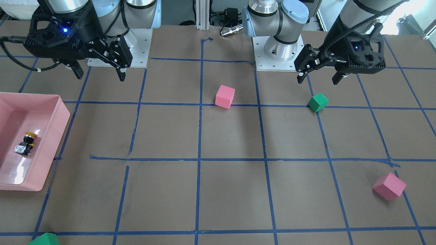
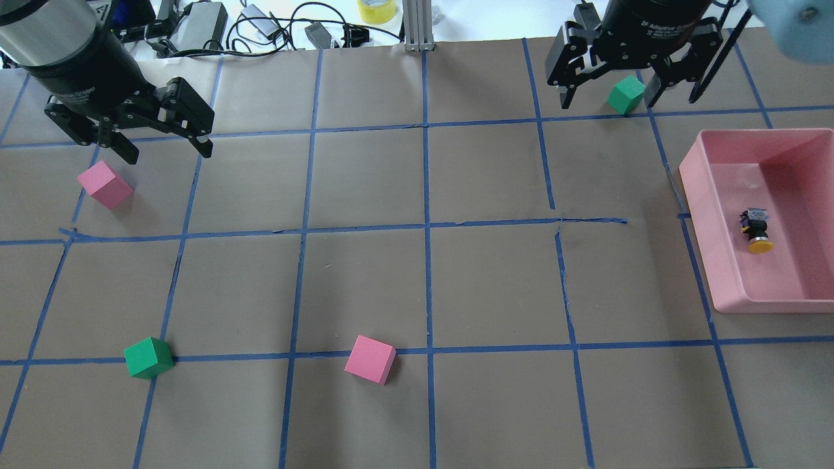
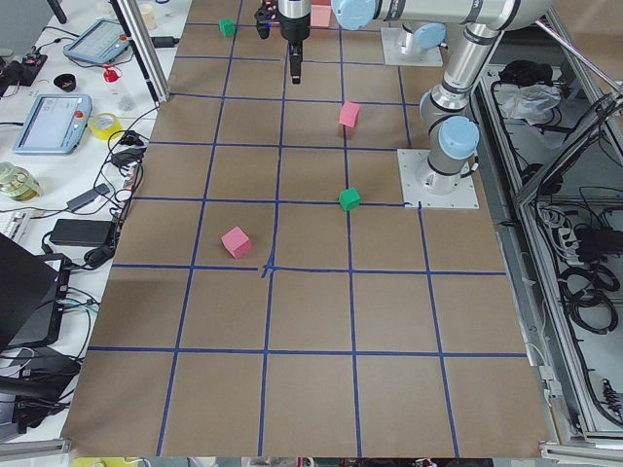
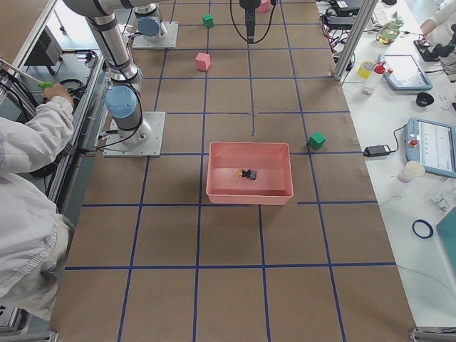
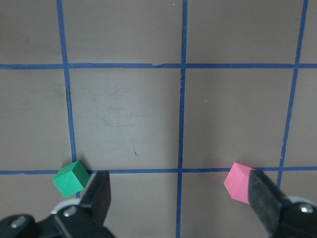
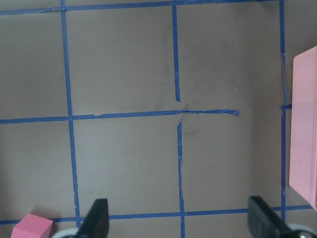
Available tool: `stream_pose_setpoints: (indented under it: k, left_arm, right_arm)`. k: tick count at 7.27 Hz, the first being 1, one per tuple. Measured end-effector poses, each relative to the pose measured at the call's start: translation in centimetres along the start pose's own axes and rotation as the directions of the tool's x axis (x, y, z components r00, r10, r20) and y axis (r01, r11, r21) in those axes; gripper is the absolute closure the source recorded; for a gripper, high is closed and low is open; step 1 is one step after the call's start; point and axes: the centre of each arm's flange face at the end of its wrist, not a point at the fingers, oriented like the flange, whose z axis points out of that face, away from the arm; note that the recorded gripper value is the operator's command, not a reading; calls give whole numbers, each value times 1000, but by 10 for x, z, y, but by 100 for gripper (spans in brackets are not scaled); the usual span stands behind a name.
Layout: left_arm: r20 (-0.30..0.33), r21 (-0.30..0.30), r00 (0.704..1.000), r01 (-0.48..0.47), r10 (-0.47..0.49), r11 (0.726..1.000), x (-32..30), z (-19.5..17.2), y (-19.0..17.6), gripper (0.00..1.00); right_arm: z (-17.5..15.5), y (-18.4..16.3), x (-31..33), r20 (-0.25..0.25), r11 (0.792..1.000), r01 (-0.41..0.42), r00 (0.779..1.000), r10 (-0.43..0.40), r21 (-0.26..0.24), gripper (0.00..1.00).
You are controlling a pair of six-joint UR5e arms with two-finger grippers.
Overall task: Align button upright
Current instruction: 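Move the right gripper over the pink tray toward the black button switch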
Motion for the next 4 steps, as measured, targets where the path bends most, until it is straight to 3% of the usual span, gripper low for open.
stream_pose_setpoints:
  k: [4]
  left_arm:
    - [82, 25, 997, -14, 12, 1000, -3, -2, -6, 0]
  right_arm:
    - [6, -3, 2, 3, 1000, 8, 1000, -8, -6, 0]
